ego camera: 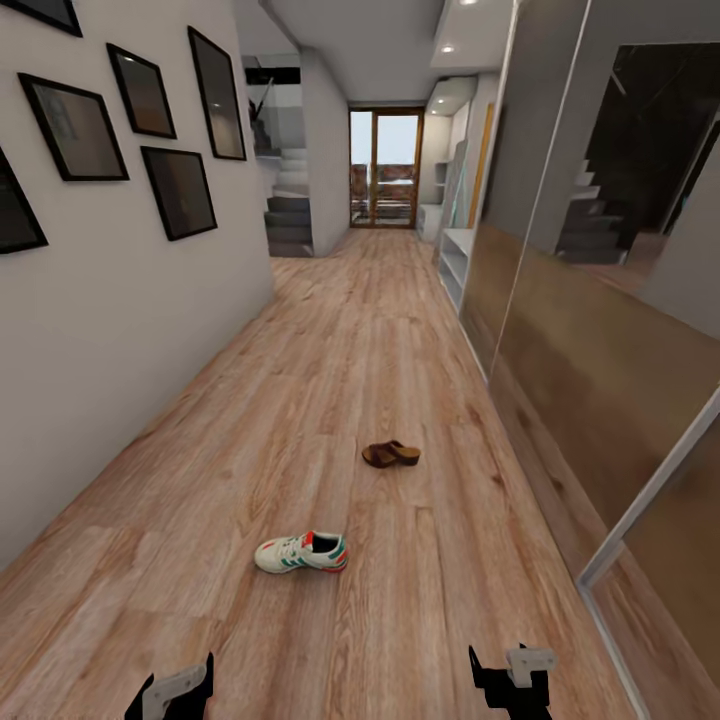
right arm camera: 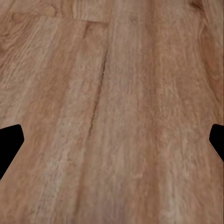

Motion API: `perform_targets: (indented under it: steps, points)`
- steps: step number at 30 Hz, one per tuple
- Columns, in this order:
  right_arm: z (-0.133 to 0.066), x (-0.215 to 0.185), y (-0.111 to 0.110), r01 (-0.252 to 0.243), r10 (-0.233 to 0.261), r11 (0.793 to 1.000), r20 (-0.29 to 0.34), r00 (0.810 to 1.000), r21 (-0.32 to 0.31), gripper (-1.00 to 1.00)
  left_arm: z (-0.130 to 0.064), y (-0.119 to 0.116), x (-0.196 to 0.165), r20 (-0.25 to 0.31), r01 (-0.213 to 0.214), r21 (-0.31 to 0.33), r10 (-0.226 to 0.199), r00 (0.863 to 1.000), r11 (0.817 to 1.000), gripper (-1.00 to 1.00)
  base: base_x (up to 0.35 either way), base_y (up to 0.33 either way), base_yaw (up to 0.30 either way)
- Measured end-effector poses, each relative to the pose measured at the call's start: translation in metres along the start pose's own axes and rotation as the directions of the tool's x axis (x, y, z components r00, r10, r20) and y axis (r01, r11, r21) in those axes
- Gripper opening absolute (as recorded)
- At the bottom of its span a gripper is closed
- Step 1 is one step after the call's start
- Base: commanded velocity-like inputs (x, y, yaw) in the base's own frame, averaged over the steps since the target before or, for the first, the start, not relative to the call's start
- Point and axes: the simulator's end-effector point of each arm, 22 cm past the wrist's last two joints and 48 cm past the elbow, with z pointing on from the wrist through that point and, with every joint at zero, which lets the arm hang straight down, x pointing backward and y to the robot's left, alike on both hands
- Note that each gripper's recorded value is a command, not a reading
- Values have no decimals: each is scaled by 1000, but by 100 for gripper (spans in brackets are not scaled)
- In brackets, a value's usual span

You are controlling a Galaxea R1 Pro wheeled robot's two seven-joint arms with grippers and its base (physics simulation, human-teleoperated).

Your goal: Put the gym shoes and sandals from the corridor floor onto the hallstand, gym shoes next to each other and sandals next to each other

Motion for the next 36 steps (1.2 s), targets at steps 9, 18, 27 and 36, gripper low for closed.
perform_targets:
  steps: [9, 18, 27, 36]
  points:
    - [0, 0, 0, 0, 0, 1000, 0, 1000, 0, 100, 0, 0, 0, 0, 0, -1, 0, 1000, 1000, 100, 145, -161, 277]
    - [0, 0, 0, 0, 0, 1000, -1, 1000, 0, 100, 0, 1, 0, 0, 0, -1, 0, 1000, 1000, 100, 32, -28, 277]
    - [0, 0, 0, 0, 0, 1000, -1, 1000, 0, 100, 0, 0, 0, 0, 0, -1, 0, 1000, 1000, 100, 4, -4, 277]
    - [0, 0, 0, -1, 1, 1000, -1, 1000, 2, 100, 0, 0, 0, -1, 0, 0, 0, 1000, 1000, 100, 0, 0, 177]
